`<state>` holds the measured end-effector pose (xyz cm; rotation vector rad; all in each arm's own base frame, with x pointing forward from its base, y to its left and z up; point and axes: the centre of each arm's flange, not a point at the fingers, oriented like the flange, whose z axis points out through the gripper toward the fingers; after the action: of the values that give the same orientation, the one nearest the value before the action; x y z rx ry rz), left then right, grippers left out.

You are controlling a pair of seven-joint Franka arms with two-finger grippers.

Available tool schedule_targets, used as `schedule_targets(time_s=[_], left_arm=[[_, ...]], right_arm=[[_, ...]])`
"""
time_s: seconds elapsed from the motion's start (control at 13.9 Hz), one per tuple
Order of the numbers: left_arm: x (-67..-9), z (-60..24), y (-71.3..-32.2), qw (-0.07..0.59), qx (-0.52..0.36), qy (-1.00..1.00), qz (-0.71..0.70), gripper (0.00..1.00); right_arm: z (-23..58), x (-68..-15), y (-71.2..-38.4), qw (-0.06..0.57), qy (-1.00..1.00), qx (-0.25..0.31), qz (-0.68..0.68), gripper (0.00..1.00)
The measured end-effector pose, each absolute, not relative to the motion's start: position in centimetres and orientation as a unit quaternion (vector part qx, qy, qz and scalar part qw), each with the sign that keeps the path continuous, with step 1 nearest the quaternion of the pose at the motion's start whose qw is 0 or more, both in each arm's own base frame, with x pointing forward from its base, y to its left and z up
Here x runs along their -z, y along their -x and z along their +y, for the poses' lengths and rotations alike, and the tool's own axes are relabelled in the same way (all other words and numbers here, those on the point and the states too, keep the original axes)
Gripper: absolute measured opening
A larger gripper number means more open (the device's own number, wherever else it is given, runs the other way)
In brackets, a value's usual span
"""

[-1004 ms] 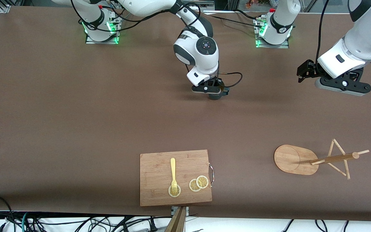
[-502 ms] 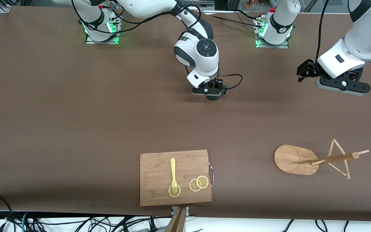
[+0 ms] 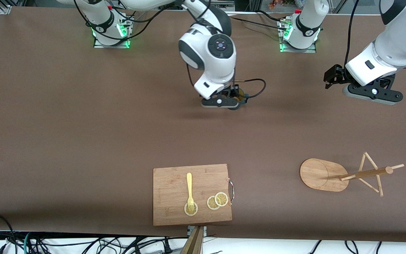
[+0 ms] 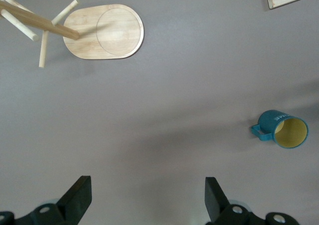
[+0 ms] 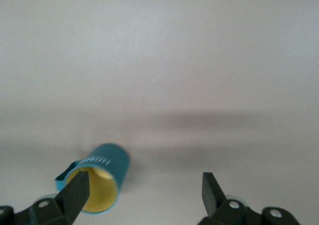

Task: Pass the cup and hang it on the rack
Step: 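Set the mug down, open the right gripper and withdraw it, then move the left gripper to the mug and grasp its handle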

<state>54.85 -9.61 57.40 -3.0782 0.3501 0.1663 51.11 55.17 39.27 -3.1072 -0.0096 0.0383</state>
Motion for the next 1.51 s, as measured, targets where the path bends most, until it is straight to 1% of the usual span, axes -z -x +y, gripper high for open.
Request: schedule_targets(time_s=[0.22, 0.43, 0.57, 0.72, 0.93, 1.08, 1.29, 1.43, 1.51], left_arm=[[-56.2, -9.8, -54.8, 0.021, -0.081, 0.990, 0.115, 1.00], [-55.3, -10.1, -54.4, 0.022, -0.109, 0.987, 0.117, 1.00], [-54.7, -10.7, -53.6, 0.009, -0.144, 0.982, 0.120, 1.00], [-53.7, -11.4, -53.2, -0.001, -0.169, 0.977, 0.129, 1.00], [-51.2, -12.2, -52.6, -0.005, -0.199, 0.965, 0.169, 1.00], [-48.9, -11.6, -52.4, -0.017, -0.208, 0.953, 0.217, 1.00], [-45.0, -10.3, -52.2, -0.037, -0.204, 0.936, 0.285, 1.00], [-42.1, -9.7, -51.8, -0.053, -0.196, 0.920, 0.334, 1.00], [-40.4, -9.4, -51.4, -0.073, -0.190, 0.914, 0.350, 1.00]], right_arm=[[46.6, -43.2, -56.8, 0.001, 0.999, -0.027, -0.040, 1.00], [35.8, -47.2, -62.0, -0.004, 0.997, -0.040, -0.065, 1.00], [29.2, -49.0, -64.1, -0.006, 0.997, -0.051, -0.065, 1.00], [23.7, -50.0, -65.5, -0.007, 0.996, -0.063, -0.062, 1.00], [15.7, -51.9, -66.7, -0.003, 0.996, -0.070, -0.047, 1.00], [9.4, -54.1, -66.9, 0.001, 0.998, -0.065, -0.022, 1.00], [2.6, -56.8, -65.0, 0.002, 0.997, -0.069, 0.022, 1.00], [0.6, -58.5, -62.6, -0.012, 0.996, -0.086, 0.036, 1.00], [-0.1, -59.6, -61.6, -0.023, 0.995, -0.088, 0.042, 1.00]])
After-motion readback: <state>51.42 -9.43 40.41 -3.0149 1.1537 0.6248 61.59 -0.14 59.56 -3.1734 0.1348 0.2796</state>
